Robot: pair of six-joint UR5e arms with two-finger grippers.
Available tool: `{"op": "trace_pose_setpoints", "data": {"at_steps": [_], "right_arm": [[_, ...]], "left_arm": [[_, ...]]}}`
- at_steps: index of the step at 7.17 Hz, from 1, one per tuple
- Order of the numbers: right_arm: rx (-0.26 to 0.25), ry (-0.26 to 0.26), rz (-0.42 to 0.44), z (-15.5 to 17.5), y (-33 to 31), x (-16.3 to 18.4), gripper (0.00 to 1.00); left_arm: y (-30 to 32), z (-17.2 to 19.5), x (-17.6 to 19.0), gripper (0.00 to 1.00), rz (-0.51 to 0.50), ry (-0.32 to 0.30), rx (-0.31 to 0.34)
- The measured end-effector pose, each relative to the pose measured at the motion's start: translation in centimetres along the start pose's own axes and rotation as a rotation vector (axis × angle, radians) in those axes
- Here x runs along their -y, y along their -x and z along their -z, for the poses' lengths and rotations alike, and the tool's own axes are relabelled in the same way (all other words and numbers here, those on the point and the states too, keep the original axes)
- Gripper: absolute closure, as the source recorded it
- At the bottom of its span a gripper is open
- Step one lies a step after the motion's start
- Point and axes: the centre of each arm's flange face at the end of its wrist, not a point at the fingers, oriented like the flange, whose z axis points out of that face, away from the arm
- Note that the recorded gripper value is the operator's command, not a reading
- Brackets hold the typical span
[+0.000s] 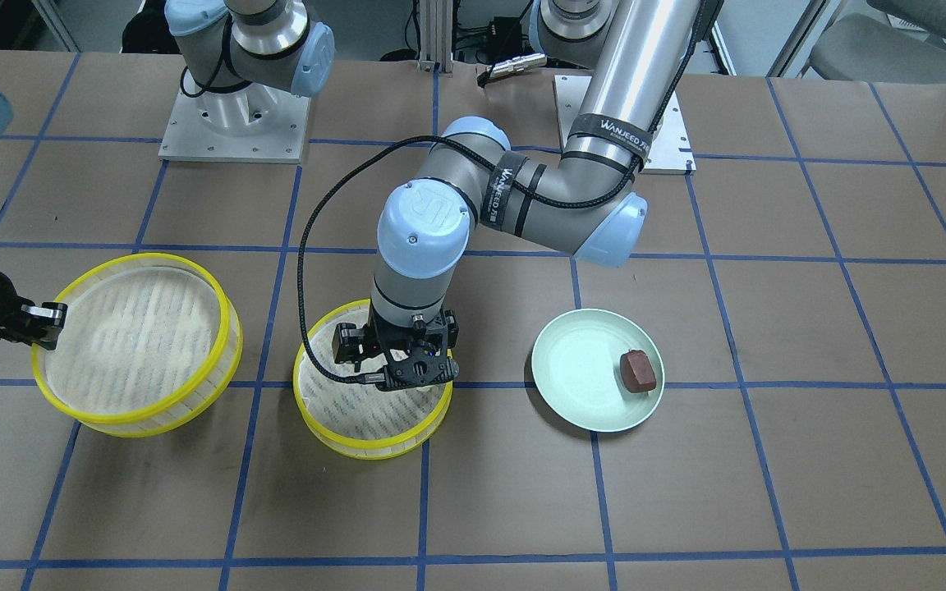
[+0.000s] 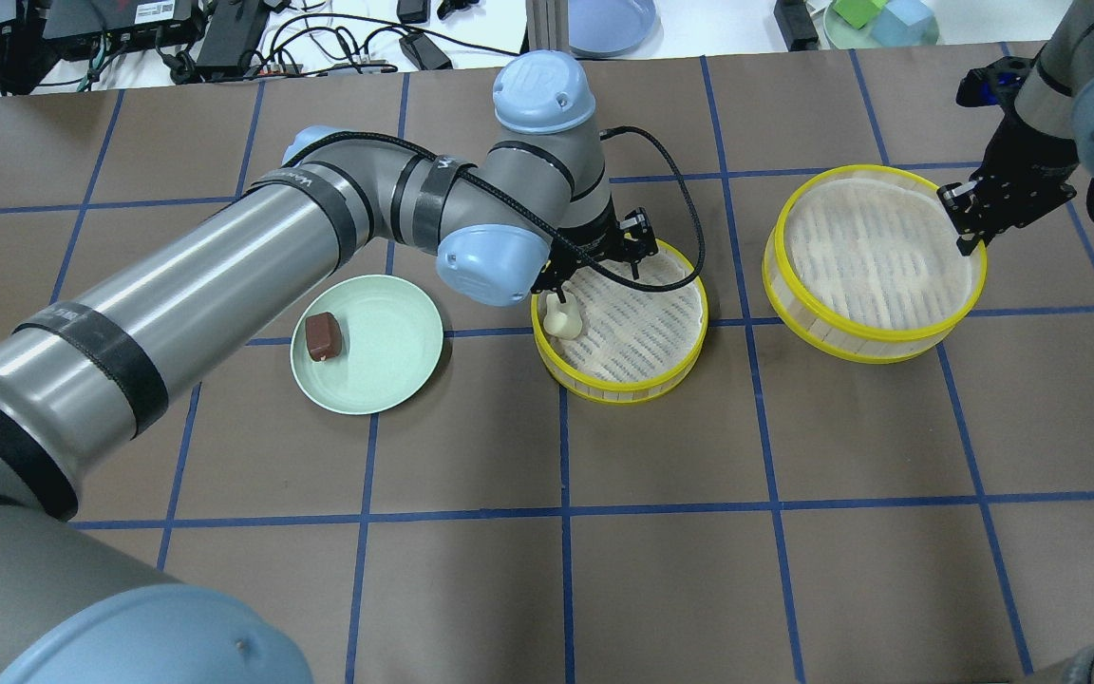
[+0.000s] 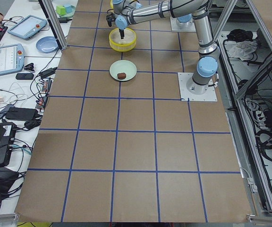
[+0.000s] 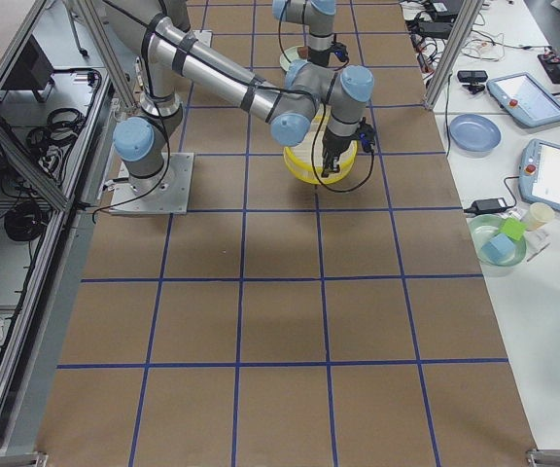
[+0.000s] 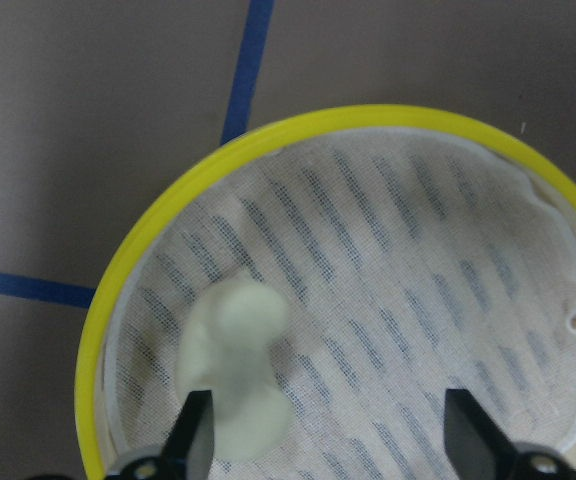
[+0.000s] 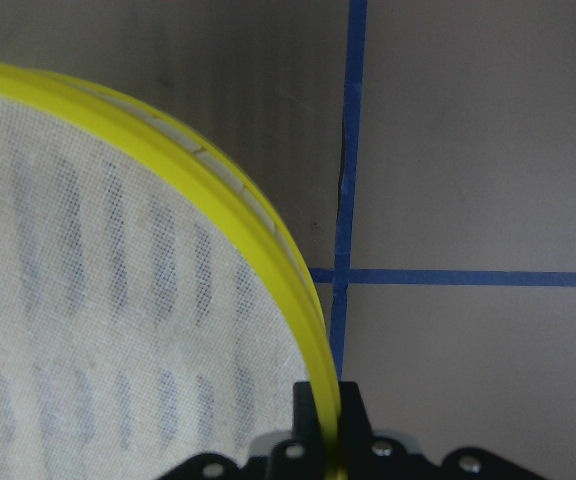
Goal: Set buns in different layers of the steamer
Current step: 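Lower the white bun into the bottom steamer tier and release with the left gripper, then raise the left gripper away while the right gripper stacks the top tier back on, then grasp the brown chocolate bun on the plate with the left gripper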
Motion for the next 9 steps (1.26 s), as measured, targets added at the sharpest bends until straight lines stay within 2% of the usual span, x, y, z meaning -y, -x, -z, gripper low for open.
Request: {"op": "trace_pose_setpoints", "data": {"at_steps": [2, 3, 4, 5, 6, 8, 9], "right_arm": [[0.002, -0.004, -0.010, 0.8, 2.2, 0.2, 1.00], [-0.002, -0.011, -0.015, 1.4, 4.8, 0.4, 1.00], [-0.007, -0.019, -0.024, 1.8, 8.0, 0.5, 1.00], [-0.011, -0.024, -0.043, 2.0, 11.8, 0.5, 1.00], [-0.009, -0.029, -0.069, 2.1, 15.9, 0.4, 1.00], [0.024, -0.020, -0.116, 1.1, 23.3, -0.2, 1.00], [0.028, -0.009, -0.124, 0.2, 25.3, -0.2, 1.00]], "left_arm": [[1.7, 3.1, 1.3, 0.00, -0.056, -0.046, 0.006], [5.8, 5.3, 4.2, 0.00, -0.137, -0.072, 0.057], [11.2, 7.2, 7.2, 0.00, -0.182, -0.061, 0.103], [16.5, 7.6, 9.1, 0.00, -0.192, -0.025, 0.131], [21.7, 6.6, 9.9, 0.00, -0.179, 0.028, 0.146], [29.2, 3.0, 9.4, 0.00, -0.160, 0.141, 0.152], [30.8, 1.6, 9.0, 0.00, -0.156, 0.177, 0.151]]}}
